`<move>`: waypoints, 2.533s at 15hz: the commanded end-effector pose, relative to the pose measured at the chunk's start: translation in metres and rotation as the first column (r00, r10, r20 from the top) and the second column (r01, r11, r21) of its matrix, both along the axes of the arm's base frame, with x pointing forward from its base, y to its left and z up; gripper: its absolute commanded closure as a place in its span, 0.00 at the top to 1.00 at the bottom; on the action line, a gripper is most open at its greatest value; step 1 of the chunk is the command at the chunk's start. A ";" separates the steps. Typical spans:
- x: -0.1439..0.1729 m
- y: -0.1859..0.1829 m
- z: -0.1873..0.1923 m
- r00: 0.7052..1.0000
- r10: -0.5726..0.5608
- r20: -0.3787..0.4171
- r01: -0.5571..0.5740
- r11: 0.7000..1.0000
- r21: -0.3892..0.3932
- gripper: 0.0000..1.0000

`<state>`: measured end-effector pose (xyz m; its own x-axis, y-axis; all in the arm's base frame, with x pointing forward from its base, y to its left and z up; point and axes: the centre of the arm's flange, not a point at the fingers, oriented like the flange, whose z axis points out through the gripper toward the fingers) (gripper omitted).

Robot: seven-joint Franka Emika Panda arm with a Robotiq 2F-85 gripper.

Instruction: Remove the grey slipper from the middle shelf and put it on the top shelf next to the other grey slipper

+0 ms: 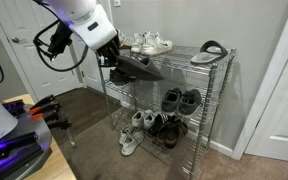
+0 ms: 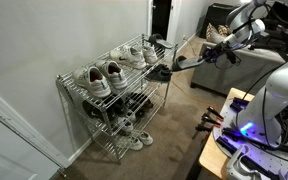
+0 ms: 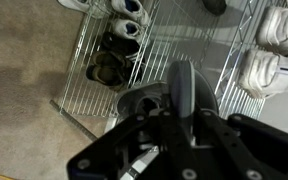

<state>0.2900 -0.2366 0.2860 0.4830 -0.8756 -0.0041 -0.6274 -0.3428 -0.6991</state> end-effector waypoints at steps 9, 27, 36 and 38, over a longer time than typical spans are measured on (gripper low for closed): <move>-0.081 -0.020 0.073 0.967 -0.153 0.201 0.152 0.988 0.022 0.05; 0.051 0.033 -0.065 0.814 -0.356 0.458 0.143 0.889 0.436 0.05; 0.128 0.034 -0.125 0.752 -0.419 0.508 0.149 0.860 0.489 0.05; 0.141 0.030 -0.137 0.755 -0.421 0.503 0.153 0.859 0.489 0.05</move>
<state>0.4042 -0.1987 0.1734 0.2383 -0.9499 -0.2021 -0.1086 0.1807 -0.9775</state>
